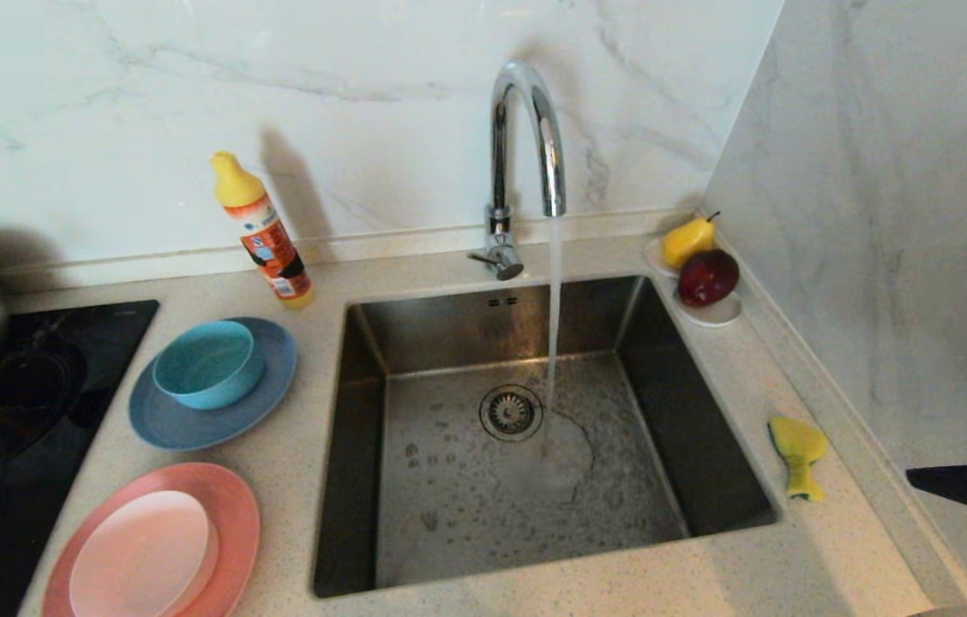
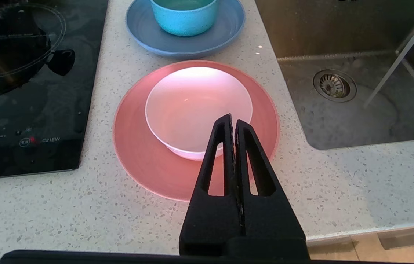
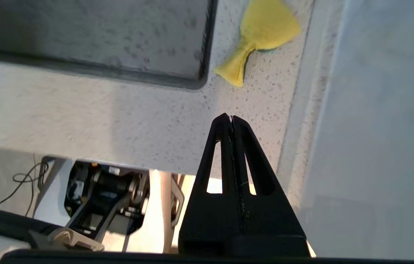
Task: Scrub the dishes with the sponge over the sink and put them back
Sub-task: Pick up a bowl and the sponge
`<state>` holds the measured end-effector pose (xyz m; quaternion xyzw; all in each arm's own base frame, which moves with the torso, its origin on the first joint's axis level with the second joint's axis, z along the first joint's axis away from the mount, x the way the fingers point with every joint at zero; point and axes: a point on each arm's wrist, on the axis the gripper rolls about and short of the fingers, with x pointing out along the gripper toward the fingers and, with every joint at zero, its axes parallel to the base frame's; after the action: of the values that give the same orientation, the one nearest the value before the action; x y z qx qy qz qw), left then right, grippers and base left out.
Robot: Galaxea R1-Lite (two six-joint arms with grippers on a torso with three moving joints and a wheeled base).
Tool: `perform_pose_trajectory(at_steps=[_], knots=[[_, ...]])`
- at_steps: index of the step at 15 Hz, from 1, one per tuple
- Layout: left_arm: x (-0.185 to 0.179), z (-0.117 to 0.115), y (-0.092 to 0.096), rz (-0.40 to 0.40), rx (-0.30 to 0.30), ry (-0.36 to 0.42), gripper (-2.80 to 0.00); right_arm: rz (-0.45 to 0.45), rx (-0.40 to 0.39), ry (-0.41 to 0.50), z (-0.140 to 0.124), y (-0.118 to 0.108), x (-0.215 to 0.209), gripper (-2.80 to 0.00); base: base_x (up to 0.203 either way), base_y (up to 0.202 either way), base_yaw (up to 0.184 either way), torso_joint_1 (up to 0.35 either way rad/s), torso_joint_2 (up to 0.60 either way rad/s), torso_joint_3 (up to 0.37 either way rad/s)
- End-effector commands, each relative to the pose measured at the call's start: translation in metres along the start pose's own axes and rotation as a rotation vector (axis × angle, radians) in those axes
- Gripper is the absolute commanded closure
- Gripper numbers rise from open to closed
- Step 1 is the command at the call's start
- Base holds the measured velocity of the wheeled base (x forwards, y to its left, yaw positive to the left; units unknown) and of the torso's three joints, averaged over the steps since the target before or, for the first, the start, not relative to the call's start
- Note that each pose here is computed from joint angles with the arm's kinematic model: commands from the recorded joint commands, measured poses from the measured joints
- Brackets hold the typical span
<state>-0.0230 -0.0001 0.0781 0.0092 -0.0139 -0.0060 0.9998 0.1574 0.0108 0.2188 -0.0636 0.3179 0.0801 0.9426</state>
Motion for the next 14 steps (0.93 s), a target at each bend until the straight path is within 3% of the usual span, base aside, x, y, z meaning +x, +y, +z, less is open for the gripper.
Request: perform_pose_trajectory(at_steps=[1,5,6,14], knots=[[0.001,-0.005,0.000,0.000,0.000,0.020,0.00,0.010,0.005,0.106,-0.001,0.002,0.037,0.00,0.000,0.000,0.000,0.000,0.00,0.000],[0.002,-0.005,0.000,0.000,0.000,0.021,0.00,-0.009,0.042,0.163,-0.008,0.001,0.068,0.00,0.000,0.000,0.000,0.000,0.00,0.000],[0.002,-0.005,0.000,0.000,0.000,0.021,0.00,-0.016,0.047,0.165,-0.008,0.000,0.073,-2.80,0.000,0.000,0.000,0.000,0.00,0.000],[0.002,-0.005,0.000,0.000,0.000,0.021,0.00,-0.035,0.153,0.225,-0.013,-0.002,0.107,-2.80,0.000,0.000,0.000,0.000,0.00,0.000]])
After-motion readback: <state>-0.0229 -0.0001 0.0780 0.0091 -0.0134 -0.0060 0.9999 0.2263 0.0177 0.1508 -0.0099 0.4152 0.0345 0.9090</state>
